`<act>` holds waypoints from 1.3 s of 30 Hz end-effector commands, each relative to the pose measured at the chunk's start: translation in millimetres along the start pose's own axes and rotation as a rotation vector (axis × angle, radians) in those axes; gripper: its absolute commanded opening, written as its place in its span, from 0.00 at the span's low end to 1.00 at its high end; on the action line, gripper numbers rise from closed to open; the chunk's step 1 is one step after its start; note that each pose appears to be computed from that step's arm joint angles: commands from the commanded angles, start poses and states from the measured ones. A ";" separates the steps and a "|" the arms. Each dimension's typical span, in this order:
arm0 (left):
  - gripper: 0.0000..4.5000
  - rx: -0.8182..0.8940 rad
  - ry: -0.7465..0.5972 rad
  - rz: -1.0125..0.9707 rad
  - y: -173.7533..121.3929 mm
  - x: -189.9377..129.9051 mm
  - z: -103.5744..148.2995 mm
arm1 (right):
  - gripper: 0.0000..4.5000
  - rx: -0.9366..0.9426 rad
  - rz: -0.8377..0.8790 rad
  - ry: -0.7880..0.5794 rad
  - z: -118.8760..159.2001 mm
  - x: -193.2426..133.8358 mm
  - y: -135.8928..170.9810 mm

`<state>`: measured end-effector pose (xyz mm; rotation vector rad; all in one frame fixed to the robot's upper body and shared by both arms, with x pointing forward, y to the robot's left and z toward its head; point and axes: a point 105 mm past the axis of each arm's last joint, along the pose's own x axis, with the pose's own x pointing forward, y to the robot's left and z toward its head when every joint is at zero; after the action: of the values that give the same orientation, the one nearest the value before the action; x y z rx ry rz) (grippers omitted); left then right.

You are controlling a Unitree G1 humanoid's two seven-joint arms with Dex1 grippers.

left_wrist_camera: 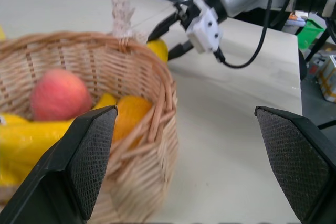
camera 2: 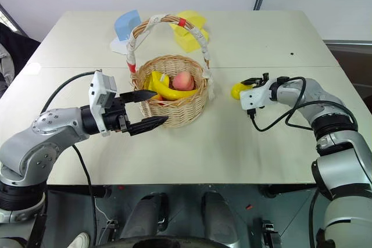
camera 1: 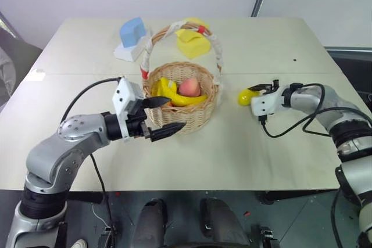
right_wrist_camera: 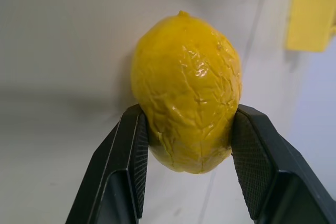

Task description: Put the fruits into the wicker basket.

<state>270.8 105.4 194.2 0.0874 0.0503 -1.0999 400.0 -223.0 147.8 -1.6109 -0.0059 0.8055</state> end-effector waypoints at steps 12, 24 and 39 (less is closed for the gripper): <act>1.00 0.074 -0.122 0.236 39.8 -54.1 -0.7 | 0.39 0.714 -0.138 -0.722 178.6 -64.5 -65.7; 1.00 0.070 -0.183 0.215 27.4 -42.0 7.6 | 0.99 0.644 -0.243 -0.571 197.2 -17.3 -87.9; 1.00 0.051 -0.200 0.183 25.7 -38.2 8.2 | 0.99 1.201 -0.303 -0.659 131.2 -49.7 -77.0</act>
<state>277.6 153.7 199.1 0.0223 -0.1253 -0.9026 323.6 -112.1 229.5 -0.1909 -0.1459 0.8610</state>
